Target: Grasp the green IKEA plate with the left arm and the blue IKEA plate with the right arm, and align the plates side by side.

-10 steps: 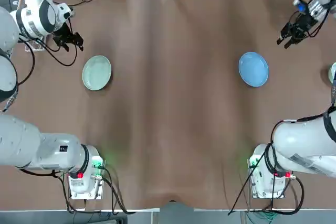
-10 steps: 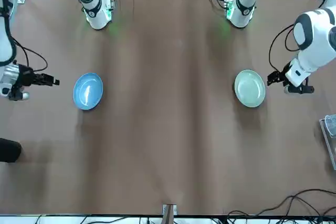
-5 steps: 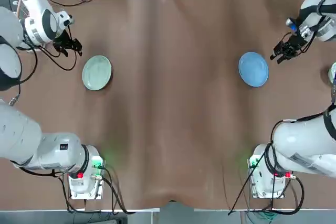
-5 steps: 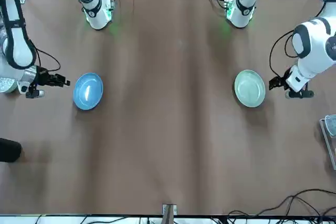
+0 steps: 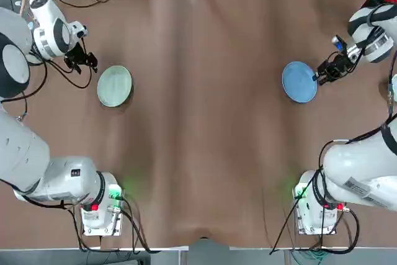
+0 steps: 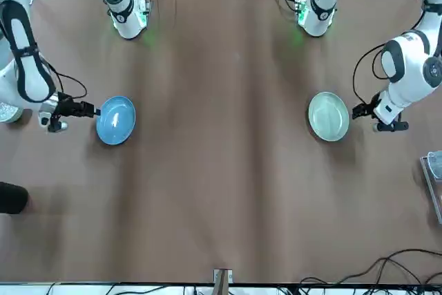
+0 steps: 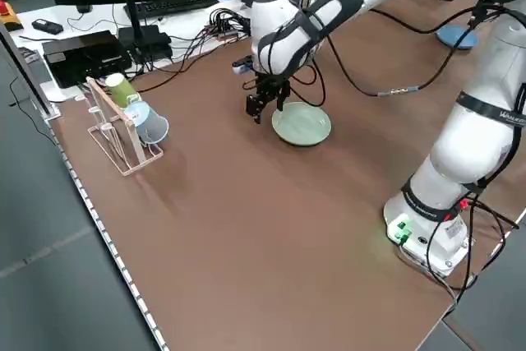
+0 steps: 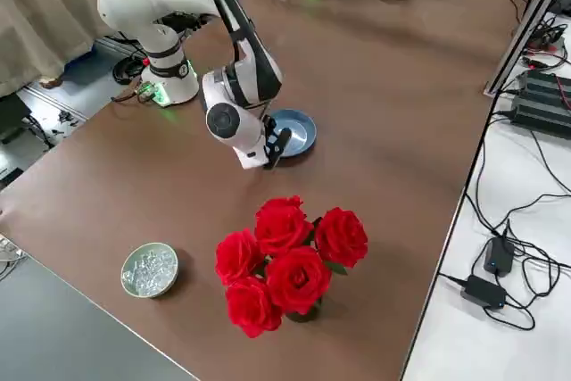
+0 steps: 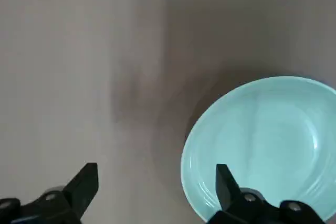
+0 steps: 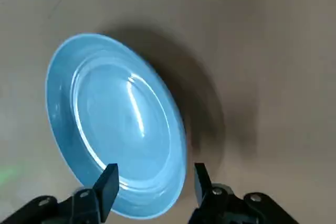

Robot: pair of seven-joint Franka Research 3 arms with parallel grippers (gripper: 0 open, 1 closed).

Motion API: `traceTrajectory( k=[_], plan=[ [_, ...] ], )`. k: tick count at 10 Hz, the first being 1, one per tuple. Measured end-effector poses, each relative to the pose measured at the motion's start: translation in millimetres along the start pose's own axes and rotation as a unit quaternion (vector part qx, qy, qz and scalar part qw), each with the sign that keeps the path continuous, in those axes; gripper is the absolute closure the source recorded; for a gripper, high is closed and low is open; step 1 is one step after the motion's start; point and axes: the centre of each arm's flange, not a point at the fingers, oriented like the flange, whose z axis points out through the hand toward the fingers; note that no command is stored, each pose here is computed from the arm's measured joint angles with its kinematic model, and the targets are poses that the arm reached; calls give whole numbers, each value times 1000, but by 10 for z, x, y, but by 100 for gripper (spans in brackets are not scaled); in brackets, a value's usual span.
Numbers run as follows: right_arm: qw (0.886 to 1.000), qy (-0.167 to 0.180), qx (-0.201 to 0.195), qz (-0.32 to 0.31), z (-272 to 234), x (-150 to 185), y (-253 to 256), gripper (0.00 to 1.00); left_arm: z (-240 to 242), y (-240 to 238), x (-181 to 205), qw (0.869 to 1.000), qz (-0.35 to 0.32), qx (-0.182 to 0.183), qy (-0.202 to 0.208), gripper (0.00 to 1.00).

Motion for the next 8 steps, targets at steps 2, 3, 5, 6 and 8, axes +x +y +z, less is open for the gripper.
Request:
traceTrajectory(
  k=[2,3,5,6,8],
  plan=[
    [1000,-5,5,1,91,-2,26,34,128,117,25,1000,-1,-10,-4,4],
    [1000,-4,11,3,123,6,13,35,174,160,33,1000,1,-12,-6,4],
    [1000,-3,19,5,192,31,-32,37,254,184,27,1000,4,-12,-13,7],
    [1000,-2,21,5,207,42,-57,38,308,210,25,1000,6,-13,-18,8],
    [1000,1,28,3,257,86,-154,41,412,237,25,1000,9,-12,-23,8]
  ],
)
